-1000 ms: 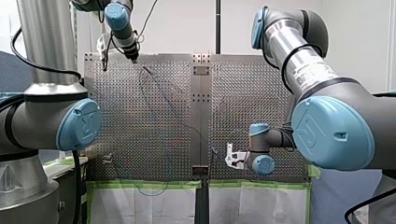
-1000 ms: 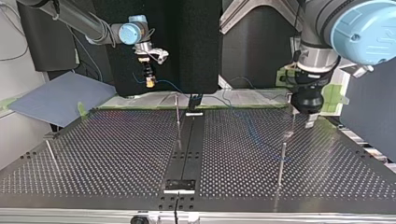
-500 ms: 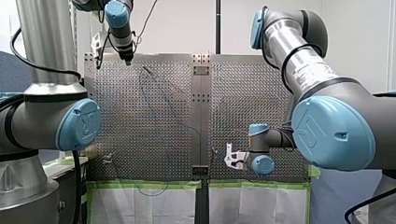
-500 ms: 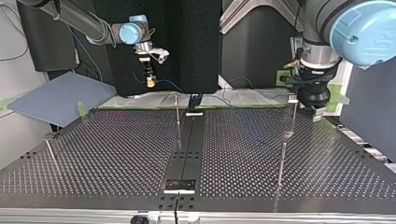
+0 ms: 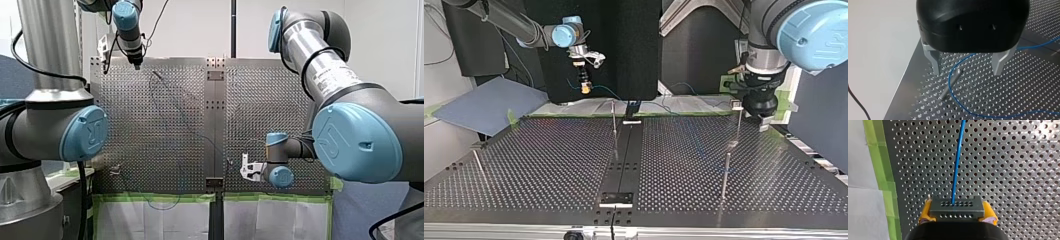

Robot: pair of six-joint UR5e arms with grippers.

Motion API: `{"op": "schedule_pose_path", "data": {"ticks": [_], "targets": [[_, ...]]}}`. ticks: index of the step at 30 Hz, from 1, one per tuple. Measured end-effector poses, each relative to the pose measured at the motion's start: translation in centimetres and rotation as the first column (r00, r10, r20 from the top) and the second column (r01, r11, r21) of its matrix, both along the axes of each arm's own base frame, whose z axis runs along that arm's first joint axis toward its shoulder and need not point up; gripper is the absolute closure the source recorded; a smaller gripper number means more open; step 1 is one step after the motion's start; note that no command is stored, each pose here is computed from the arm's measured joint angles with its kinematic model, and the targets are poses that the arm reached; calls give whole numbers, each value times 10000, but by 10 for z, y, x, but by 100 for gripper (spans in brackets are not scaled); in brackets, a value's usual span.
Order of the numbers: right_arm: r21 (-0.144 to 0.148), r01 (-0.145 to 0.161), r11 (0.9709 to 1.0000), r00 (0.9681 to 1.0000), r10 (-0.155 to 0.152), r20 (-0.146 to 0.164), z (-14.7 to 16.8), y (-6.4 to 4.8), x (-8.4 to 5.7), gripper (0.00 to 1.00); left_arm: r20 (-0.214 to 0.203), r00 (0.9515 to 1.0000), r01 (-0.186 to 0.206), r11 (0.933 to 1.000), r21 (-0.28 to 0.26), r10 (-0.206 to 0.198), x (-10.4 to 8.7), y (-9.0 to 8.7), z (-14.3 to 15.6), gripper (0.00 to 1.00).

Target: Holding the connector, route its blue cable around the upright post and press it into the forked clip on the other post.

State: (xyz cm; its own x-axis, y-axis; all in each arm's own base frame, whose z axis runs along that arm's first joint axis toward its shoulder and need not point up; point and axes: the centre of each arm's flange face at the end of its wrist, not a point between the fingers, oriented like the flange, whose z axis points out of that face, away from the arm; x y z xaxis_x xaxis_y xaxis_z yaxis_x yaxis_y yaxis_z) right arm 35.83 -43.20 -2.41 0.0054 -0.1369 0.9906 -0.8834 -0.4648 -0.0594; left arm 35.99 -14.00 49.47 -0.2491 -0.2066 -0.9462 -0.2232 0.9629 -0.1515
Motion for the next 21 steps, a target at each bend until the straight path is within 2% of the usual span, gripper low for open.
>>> {"op": "schedule_pose_path", "data": {"ticks": [7,14,17,21], "targets": [[-20,-3,10000,10000,3,26,0,0,0,100,69,10000,12,10000,37,-12,1,0,0,0],[2,-9,10000,10000,9,47,0,0,1,100,380,9992,142,9995,286,-153,5,-2,-1,0],[27,-22,10000,10000,22,35,0,1,1,100,414,9984,360,9982,482,-380,6,-6,-7,0],[48,-48,10000,10000,48,15,0,2,2,100,447,9949,875,9935,732,-909,5,-15,-16,0]]}}
